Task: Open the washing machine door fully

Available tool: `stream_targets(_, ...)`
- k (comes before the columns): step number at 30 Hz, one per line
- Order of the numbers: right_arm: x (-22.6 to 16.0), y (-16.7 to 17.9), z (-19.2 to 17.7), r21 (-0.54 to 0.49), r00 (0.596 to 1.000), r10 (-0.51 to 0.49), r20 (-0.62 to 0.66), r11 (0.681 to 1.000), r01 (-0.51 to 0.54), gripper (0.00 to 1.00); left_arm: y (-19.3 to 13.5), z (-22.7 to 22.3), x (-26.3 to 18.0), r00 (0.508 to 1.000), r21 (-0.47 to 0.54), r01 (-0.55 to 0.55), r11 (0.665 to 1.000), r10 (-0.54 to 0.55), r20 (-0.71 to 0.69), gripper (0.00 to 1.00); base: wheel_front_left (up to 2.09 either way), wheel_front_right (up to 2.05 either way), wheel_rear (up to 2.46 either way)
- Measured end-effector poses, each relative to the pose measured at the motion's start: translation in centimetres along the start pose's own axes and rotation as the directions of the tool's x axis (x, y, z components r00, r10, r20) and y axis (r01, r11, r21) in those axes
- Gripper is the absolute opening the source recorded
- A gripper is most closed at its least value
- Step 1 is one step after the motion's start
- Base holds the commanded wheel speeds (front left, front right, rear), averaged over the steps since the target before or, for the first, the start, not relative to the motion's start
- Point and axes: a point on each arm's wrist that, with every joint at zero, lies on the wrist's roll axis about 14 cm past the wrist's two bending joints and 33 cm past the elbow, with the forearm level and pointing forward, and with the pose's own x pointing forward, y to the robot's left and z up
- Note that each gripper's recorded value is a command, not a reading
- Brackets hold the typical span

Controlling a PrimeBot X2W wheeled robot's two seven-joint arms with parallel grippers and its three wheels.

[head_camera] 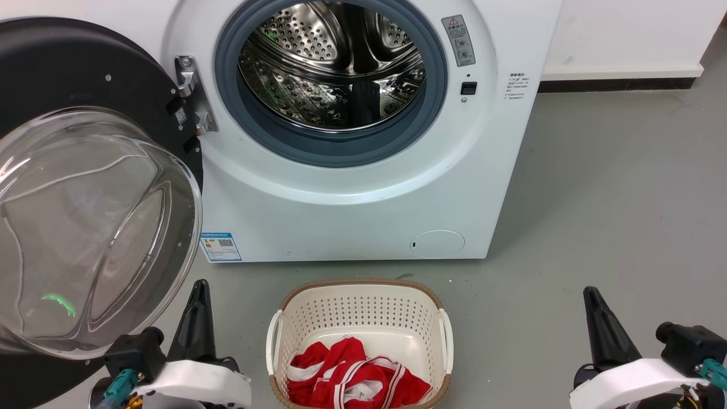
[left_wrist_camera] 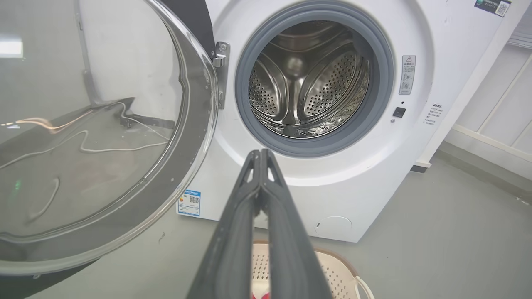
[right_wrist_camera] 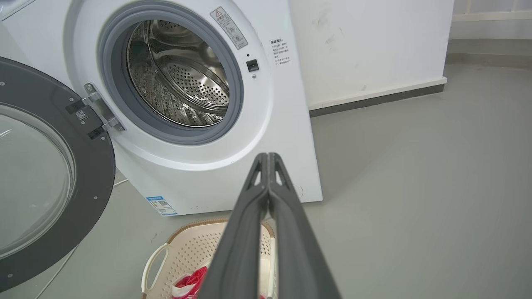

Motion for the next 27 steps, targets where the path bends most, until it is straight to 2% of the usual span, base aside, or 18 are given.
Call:
stream_targets(7,0.3,-0.4,0.0,0.131,1.000,-0.017,-0.002,0.991,0.017,0.00,0.4,-0.4,0.2,0.999,-0.134,-0.024,0.991,0.021,-0.027,0.00,0.00,0.00,0.00)
stream_targets(13,0.6,-0.6,0.0,0.234,1.000,-0.027,-0.004,0.972,0.027,0.00,0.7,-0.9,0.2,0.998,-0.238,-0.047,0.970,0.035,-0.055,0.00,0.00,0.00,0.00)
stream_targets(27,1.2,-1.1,0.1,0.437,0.999,-0.044,-0.009,0.898,0.044,0.00,1.3,-1.5,0.6,0.994,-0.446,-0.088,0.891,0.049,-0.098,0.00,0.00,0.00,0.00)
